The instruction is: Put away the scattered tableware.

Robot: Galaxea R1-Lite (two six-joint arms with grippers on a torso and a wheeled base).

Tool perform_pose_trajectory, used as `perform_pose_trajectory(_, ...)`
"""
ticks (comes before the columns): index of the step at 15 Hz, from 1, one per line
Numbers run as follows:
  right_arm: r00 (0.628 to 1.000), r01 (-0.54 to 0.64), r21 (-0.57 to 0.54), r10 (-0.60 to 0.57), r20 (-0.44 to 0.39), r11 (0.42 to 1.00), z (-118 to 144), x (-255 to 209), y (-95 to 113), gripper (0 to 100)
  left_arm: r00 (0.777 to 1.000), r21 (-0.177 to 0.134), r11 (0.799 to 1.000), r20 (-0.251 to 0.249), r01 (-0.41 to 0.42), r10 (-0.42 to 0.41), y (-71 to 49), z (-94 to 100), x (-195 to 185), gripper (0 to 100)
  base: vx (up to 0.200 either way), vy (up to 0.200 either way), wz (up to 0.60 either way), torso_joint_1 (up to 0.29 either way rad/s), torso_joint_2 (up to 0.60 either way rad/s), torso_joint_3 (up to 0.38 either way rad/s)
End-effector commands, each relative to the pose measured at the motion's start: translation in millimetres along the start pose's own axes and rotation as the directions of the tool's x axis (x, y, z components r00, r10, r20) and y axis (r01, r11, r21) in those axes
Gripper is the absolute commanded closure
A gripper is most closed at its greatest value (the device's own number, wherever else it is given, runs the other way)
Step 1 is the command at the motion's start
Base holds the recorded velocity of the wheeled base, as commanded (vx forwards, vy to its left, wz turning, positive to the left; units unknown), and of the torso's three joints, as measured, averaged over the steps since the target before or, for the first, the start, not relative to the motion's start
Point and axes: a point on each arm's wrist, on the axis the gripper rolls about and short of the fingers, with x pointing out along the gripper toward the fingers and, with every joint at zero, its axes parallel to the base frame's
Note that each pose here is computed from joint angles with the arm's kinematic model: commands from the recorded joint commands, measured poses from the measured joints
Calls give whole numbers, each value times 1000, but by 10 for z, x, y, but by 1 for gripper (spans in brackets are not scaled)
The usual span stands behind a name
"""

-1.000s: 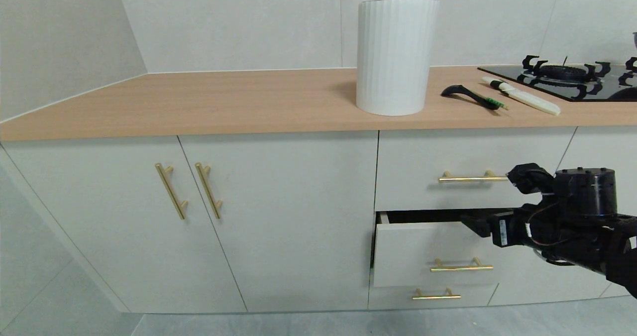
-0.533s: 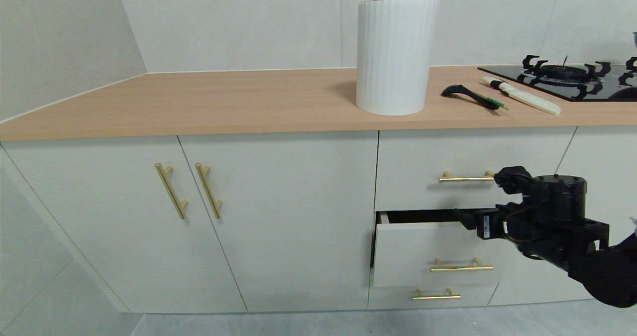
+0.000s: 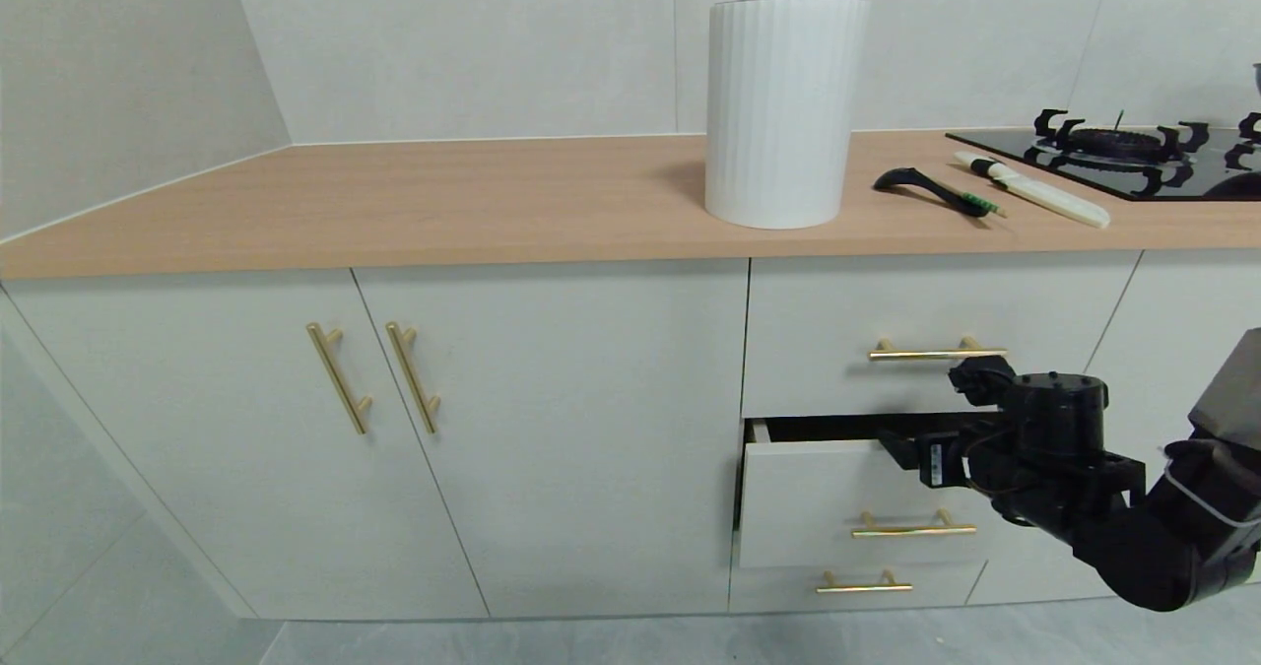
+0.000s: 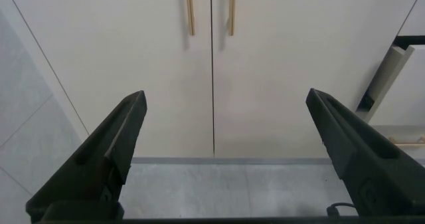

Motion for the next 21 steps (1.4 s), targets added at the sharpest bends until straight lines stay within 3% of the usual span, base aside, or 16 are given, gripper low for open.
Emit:
perform_pose_trajectory(1,1000,-1,0,1,-12,1000,-62,55,6,0,1000,-1,1000,-1,-1,1,0,-1,1,0,0,0,0,0,0,0)
perform_pose_trajectory(7,1000,25,18,-24,-18,1000,-157,206,17,0,1000,-1,1000,-1,-1,1,0,-1,1,0,0,0,0,0,0,0)
perform_pose_trajectory(15,999,31,9,-31,-15,999,-82,19,14,0,1000,-1,1000,-1,-1,1,0,-1,1,0,0,0,0,0,0,0)
perform_pose_trajectory(21,985,7,-18,-10,-172,1000,68,-319,52,0,1000,-1,1000,-1,-1,1,0,-1,1,0,0,0,0,0,0,0)
